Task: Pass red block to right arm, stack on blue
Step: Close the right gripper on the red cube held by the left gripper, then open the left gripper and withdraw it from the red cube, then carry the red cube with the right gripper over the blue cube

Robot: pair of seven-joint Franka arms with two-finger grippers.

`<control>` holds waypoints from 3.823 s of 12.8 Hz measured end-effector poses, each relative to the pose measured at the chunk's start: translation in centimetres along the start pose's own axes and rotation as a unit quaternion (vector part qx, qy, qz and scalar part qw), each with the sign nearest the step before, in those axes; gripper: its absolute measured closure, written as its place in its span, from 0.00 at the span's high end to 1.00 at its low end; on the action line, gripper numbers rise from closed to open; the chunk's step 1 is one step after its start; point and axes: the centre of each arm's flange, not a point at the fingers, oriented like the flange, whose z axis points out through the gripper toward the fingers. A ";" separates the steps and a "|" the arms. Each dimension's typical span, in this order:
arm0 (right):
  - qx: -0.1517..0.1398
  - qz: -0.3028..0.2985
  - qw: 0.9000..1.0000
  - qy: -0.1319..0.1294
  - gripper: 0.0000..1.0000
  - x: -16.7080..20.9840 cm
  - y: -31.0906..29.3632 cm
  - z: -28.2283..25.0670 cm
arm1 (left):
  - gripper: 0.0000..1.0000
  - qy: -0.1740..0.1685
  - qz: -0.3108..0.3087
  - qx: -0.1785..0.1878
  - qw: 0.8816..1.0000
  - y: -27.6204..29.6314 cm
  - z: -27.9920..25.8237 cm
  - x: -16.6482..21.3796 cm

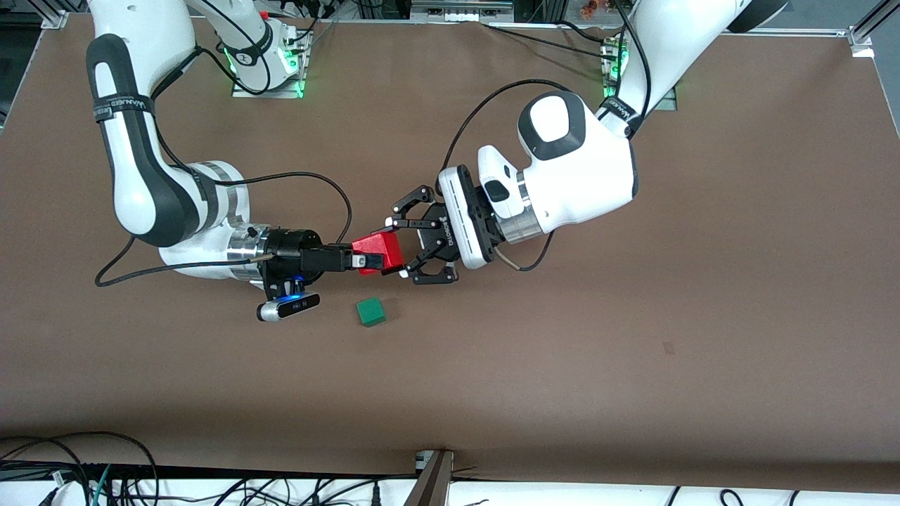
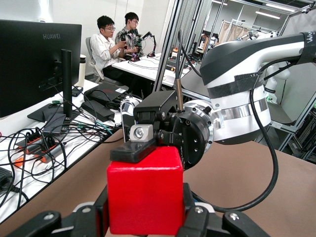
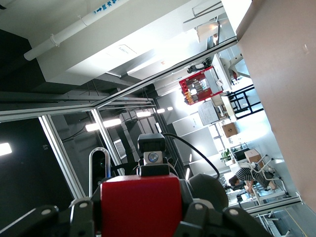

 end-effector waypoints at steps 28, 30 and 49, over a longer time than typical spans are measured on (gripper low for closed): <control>-0.489 -0.190 0.851 0.013 0.57 0.9 -9.4 -15.6 | 1.00 -0.329 -0.097 -0.024 0.939 -15.5 -16.1 -13.8; -0.566 -0.196 0.801 0.019 0.57 0.5 -10.1 -18.0 | 1.00 -0.382 -0.145 0.017 0.912 -15.6 -17.3 -14.2; -0.743 -0.199 0.629 0.111 0.57 -3.7 4.3 -23.6 | 1.00 -0.449 -0.292 0.342 0.772 -14.1 -40.7 -3.3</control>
